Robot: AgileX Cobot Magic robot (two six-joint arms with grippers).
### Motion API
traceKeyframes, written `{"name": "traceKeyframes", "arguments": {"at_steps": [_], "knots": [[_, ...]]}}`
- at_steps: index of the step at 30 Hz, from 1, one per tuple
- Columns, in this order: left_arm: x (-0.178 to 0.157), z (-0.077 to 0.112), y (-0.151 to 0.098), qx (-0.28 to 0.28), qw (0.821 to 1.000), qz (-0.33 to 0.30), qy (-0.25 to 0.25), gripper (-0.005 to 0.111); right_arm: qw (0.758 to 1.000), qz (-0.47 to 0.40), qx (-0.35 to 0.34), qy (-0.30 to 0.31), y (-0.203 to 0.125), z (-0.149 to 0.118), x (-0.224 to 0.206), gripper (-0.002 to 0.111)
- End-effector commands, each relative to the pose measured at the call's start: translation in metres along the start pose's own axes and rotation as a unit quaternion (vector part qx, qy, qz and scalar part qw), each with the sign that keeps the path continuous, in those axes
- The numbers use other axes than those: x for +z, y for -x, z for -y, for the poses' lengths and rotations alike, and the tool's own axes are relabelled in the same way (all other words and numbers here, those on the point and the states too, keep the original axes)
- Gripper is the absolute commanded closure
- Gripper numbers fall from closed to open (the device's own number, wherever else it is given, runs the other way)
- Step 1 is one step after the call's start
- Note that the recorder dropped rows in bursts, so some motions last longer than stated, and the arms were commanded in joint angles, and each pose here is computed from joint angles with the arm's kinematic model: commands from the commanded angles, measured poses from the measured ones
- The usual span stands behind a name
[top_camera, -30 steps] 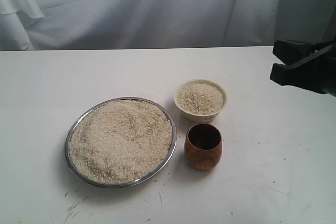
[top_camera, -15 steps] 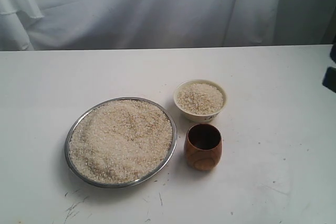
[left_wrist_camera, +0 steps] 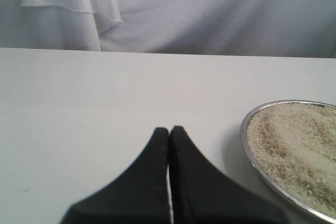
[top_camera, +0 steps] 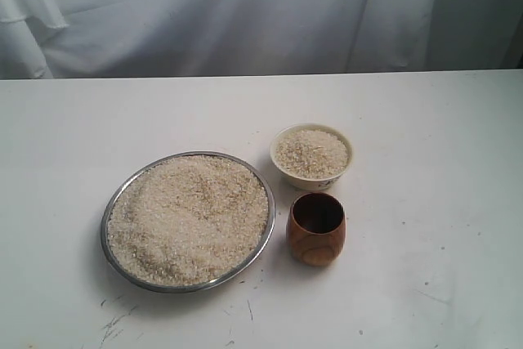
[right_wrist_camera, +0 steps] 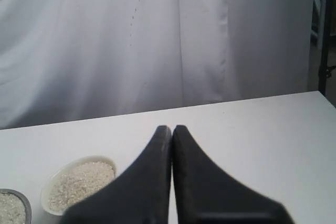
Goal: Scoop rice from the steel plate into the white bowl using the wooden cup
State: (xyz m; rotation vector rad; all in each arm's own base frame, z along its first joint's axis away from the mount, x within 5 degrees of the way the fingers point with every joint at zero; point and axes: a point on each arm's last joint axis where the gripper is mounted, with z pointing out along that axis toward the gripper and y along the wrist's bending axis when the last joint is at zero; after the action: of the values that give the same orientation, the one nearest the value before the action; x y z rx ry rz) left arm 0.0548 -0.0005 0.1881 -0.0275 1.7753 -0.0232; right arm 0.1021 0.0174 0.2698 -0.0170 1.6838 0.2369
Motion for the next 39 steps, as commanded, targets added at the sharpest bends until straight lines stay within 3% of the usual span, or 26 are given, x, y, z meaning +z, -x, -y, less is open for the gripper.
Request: {"name": "traceKeyframes", "arguments": {"at_steps": [1,11,21,39], "knots": [[0.000,0.000,-0.001,-0.002,1.000,0.003,-0.001,0.107,1.000,0.006,0.004,-0.011,-0.014,0.004,-0.012,0.108],[0.000,0.000,-0.001,-0.002,1.000,0.003,-0.001,0.107,1.000,0.003,0.009,-0.019,-0.021,0.007,-0.017,0.108],[0.000,0.000,-0.001,-0.002,1.000,0.003,-0.001,0.107,1.000,0.007,0.016,0.003,-0.072,0.011,-0.032,0.108],[0.000,0.000,-0.001,-0.002,1.000,0.003,-0.001,0.107,0.999,-0.010,-0.002,-0.035,-0.080,0.016,-0.040,0.108]]}}
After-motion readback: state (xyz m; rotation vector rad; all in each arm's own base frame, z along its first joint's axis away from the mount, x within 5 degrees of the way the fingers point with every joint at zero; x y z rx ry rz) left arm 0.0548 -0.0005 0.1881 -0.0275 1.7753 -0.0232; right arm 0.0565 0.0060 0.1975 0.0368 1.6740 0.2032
